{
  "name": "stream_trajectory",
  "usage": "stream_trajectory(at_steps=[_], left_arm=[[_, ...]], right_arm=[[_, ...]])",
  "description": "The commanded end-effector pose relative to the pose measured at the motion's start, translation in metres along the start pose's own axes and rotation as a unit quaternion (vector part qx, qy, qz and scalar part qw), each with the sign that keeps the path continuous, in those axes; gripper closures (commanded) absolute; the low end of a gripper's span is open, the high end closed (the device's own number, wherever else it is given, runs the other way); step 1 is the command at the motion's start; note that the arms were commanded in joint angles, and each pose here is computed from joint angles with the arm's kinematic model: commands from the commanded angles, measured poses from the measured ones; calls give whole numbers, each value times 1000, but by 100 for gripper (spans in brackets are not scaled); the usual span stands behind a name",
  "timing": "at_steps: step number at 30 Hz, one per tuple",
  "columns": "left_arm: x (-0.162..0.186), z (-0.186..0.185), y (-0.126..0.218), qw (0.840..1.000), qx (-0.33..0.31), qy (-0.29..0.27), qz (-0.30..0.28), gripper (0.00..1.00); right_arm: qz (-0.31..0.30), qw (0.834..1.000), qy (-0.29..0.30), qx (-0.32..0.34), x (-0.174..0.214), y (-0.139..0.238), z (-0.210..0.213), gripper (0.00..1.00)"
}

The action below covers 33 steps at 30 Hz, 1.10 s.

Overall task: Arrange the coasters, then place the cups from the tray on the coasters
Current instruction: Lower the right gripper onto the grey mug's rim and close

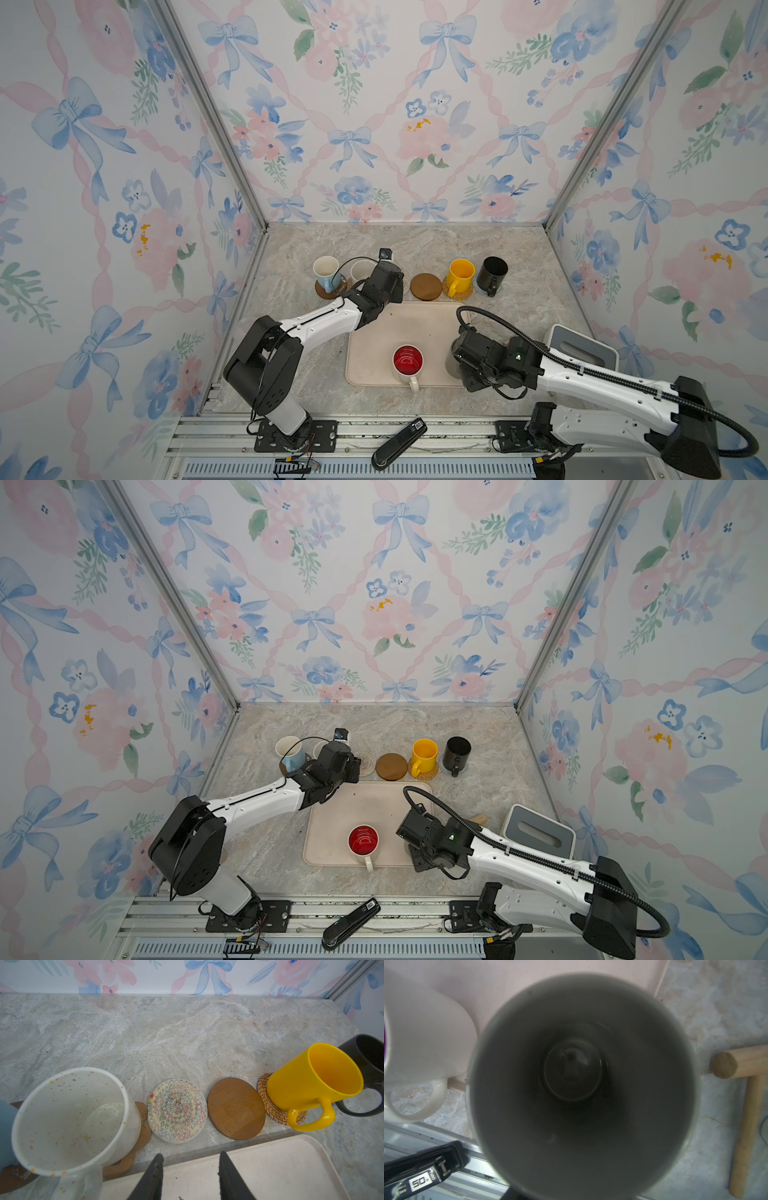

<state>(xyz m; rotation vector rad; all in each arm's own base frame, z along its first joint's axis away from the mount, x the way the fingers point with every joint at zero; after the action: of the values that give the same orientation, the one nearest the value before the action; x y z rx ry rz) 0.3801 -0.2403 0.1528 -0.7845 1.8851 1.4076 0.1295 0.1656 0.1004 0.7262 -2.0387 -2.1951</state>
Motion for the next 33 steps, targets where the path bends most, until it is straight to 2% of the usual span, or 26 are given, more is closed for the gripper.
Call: stream_trajectory(at_steps=[1,33], left_arm=[[-6,-5,-2,1000,3,-9,-7,59],[-5,-7,-6,1000,4,-14,-3,59]], right_arm=[[-12,1000,-24,3,-2,-4,-6,60],[5,999,-41,9,-5,-21,-5,68]])
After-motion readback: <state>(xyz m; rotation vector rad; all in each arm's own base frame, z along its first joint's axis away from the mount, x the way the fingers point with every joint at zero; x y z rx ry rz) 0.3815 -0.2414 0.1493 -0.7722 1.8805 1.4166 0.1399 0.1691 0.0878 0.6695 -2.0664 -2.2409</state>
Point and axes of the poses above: each gripper's point midway between its finger pads, its own y axis back along the fingers, its own z axis along the line the jaws close on, x = y × z, the point moved 1 cm from there along y, back along the fingers, and after that the axes turned 5 degrees about y, right-handed, at the moved point
